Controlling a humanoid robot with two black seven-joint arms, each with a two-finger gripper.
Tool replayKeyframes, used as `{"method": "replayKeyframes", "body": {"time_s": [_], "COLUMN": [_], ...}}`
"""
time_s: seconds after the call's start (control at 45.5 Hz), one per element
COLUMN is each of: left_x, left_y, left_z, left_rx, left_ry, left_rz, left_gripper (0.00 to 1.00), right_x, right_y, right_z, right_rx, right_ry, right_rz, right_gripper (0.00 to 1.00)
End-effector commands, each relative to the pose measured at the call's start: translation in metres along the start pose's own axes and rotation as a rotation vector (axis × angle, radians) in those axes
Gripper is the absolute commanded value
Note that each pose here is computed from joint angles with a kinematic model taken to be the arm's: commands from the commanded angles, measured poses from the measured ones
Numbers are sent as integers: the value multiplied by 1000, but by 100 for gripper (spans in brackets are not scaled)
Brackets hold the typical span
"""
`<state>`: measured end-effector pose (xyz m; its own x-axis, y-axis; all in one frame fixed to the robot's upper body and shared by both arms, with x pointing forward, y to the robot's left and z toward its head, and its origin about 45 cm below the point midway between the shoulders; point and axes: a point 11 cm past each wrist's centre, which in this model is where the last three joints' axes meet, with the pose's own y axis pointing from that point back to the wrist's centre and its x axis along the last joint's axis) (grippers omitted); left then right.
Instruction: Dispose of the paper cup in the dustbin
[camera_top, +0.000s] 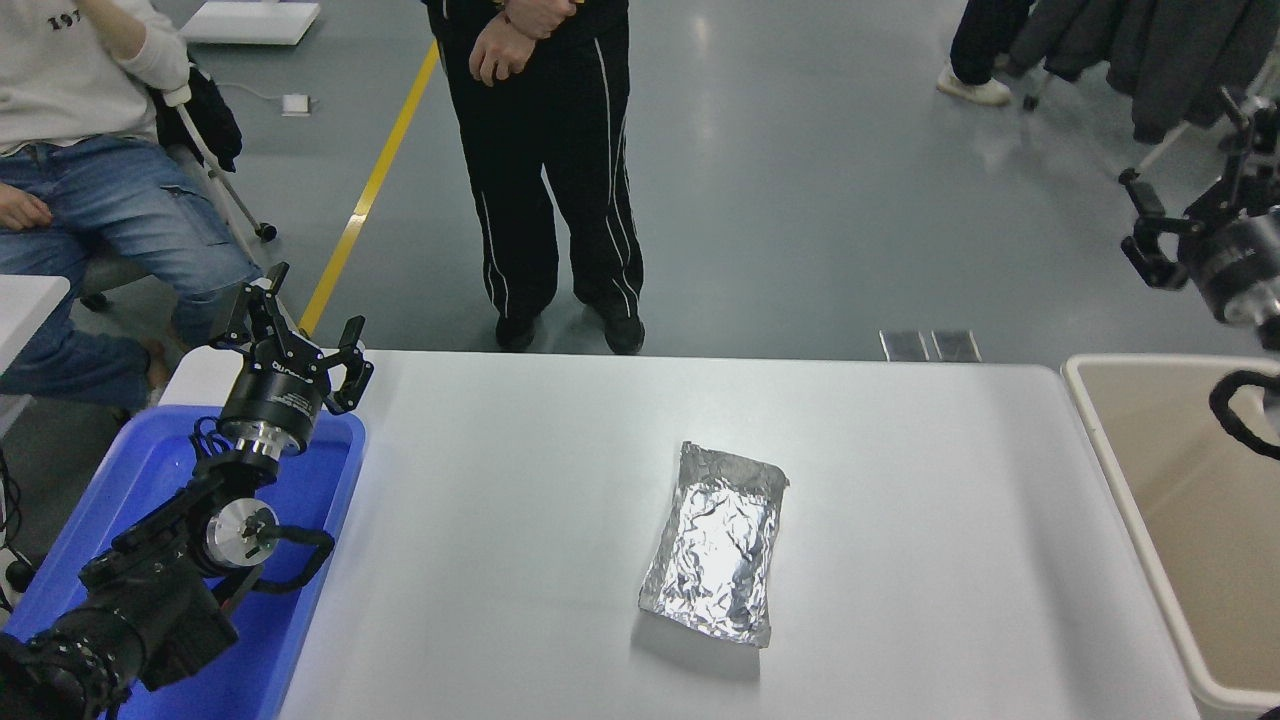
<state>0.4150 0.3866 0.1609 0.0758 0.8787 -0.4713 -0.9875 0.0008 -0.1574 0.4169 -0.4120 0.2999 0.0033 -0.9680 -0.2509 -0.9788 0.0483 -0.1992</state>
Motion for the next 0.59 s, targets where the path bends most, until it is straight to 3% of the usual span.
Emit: {"method": "replayKeyframes", "body": {"time_s": [0.0,0.264,0.571], "left_x": [0,0,0], "left_y": [0,0,0], "left_z": [0,0,0], "left_rx": [0,0,0], "left_ry": [-1,0,-1], "left_rz": [1,0,1], "left_gripper": [100,100,100], "right_x": [-3,-5,-12], "right_y": [37,57,49], "right_z": [51,115,114], "right_rx": [-20,-168,-159], "right_ry": [-63,-94,-110], "right_rz": [35,88,81], "right_gripper": [99,99,99]}}
